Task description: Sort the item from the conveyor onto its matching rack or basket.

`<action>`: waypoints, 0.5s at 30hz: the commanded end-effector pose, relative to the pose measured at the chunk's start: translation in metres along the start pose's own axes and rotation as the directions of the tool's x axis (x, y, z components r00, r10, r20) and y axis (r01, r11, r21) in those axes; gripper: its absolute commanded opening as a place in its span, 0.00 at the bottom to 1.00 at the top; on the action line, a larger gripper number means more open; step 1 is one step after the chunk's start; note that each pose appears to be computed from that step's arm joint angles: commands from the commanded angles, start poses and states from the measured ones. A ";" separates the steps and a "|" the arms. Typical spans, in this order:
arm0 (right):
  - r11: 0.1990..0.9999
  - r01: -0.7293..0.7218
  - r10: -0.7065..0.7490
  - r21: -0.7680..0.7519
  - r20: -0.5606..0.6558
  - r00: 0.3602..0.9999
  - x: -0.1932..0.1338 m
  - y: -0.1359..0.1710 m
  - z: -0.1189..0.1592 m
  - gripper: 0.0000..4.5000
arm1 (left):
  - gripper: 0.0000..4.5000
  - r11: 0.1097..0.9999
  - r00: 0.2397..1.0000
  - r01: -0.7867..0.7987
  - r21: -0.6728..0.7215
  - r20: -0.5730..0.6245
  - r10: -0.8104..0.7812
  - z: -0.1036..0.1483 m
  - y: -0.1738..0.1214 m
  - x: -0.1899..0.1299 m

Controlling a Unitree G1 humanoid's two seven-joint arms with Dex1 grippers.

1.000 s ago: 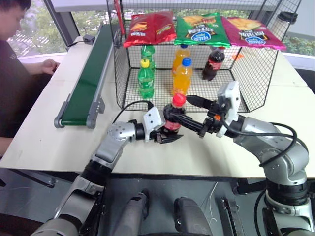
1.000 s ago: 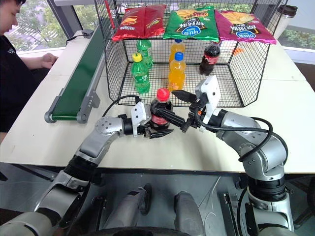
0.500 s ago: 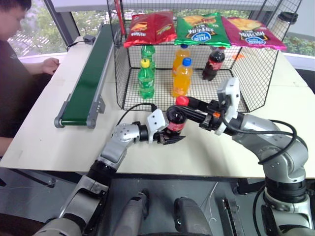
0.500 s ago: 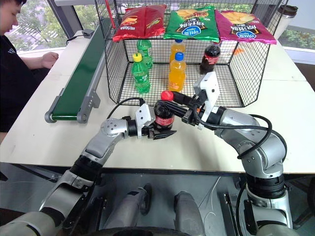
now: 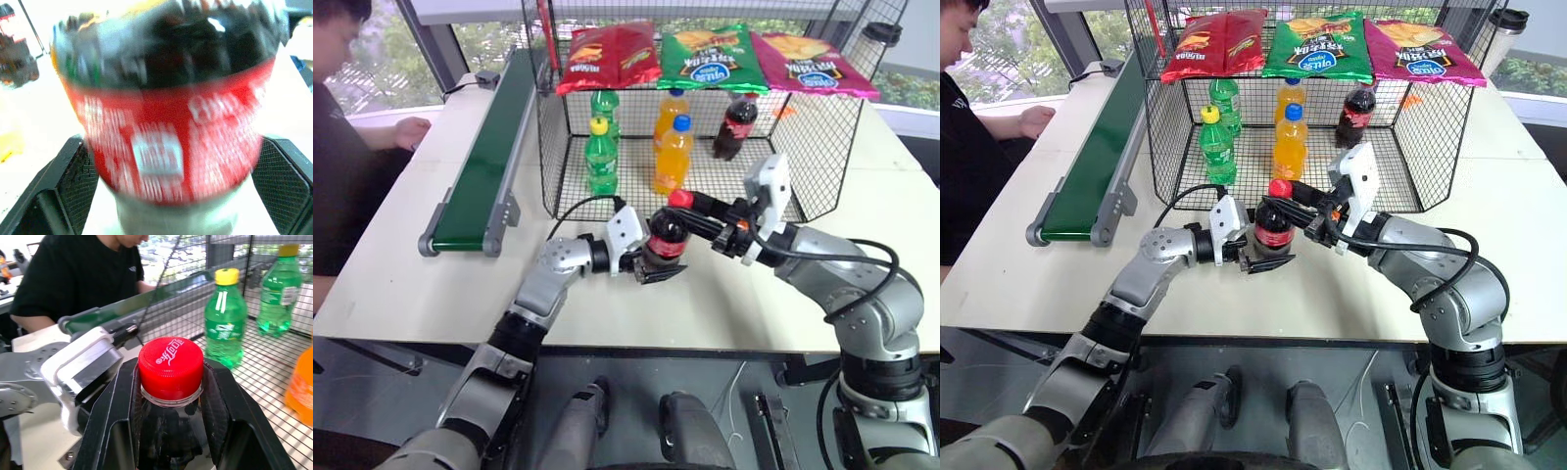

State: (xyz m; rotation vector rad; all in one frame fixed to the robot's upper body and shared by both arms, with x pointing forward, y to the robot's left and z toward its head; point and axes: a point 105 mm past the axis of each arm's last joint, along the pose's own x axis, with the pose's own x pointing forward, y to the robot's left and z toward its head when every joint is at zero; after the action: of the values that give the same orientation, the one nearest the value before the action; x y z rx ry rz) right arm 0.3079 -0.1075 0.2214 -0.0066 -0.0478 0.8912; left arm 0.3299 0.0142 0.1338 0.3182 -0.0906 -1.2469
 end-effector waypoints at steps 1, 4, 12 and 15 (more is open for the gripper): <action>0.989 0.107 -0.095 -0.100 0.118 0.988 -0.009 -0.020 0.038 0.24 | 1.00 1.000 1.000 -0.013 0.019 0.006 0.013 0.008 0.000 -0.014; 0.969 0.220 -0.203 -0.115 0.143 0.969 -0.013 -0.045 0.046 0.24 | 1.00 1.000 0.999 -0.029 0.001 -0.025 0.029 0.003 -0.003 -0.029; 0.882 0.454 -0.424 -0.130 0.202 0.883 -0.016 -0.101 0.056 0.24 | 1.00 0.989 0.989 -0.145 -0.033 -0.012 0.145 0.006 0.002 -0.040; 0.827 0.544 -0.513 -0.141 0.208 0.833 -0.014 -0.126 0.053 0.24 | 1.00 0.971 0.971 -0.233 -0.062 0.046 0.235 0.017 0.011 -0.036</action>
State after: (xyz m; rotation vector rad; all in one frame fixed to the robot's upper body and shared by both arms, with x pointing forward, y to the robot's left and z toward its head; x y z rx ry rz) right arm 0.3933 -0.1928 0.2480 -0.0680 -0.1600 0.3678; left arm 0.3226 0.0464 0.1387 0.2427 -0.0623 -1.0662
